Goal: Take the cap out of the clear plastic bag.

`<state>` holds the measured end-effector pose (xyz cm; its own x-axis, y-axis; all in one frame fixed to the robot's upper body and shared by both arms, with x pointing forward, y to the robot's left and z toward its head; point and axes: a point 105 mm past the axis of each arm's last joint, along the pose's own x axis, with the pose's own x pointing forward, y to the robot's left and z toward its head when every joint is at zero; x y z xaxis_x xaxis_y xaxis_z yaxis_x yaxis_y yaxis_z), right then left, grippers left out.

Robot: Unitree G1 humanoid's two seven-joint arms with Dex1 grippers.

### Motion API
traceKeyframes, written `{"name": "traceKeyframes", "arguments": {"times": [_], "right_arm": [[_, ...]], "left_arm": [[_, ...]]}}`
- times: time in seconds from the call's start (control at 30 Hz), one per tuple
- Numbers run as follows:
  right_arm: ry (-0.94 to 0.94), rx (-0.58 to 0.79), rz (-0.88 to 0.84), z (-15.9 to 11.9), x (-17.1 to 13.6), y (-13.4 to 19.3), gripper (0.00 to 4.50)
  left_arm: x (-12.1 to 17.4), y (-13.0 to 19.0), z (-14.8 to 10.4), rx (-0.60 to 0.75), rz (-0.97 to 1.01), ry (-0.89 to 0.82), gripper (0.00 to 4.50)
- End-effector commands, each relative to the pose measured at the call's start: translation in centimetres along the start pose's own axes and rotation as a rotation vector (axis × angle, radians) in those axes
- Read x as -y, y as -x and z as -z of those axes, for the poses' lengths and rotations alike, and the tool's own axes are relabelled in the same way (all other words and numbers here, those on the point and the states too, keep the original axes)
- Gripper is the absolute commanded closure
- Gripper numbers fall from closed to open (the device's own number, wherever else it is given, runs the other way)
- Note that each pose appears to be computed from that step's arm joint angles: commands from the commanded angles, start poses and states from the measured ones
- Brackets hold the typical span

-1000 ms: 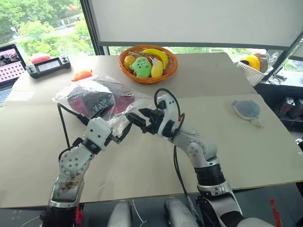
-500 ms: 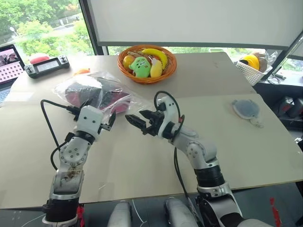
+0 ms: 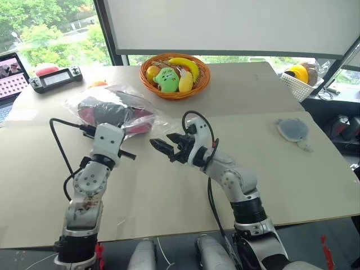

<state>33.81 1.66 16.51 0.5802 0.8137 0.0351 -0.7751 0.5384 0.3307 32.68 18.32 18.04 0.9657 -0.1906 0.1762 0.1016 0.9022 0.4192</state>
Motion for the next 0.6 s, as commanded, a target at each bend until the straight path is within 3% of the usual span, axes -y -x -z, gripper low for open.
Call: {"name": "traceKeyframes", "arguments": {"times": [0.03,0.3,0.47,0.6], "right_arm": [[0.020,0.035,-0.025,-0.8,-0.7,-0.1,0.00],[0.014,0.060,-0.039,-1.5,-0.9,-0.4,0.00],[0.038,0.112,-0.036,-2.9,-0.6,-1.4,0.00],[0.075,0.172,0.029,-4.6,1.6,-2.6,0.00]], "left_arm": [[0.3,-0.1,-2.0,0.067,0.020,0.021,4.46],[-0.1,-0.5,-3.6,0.134,0.125,0.252,4.46],[0.3,-0.2,-3.5,0.120,0.165,0.263,4.46],[1.2,0.4,-3.2,0.098,0.225,0.235,4.46]]}}
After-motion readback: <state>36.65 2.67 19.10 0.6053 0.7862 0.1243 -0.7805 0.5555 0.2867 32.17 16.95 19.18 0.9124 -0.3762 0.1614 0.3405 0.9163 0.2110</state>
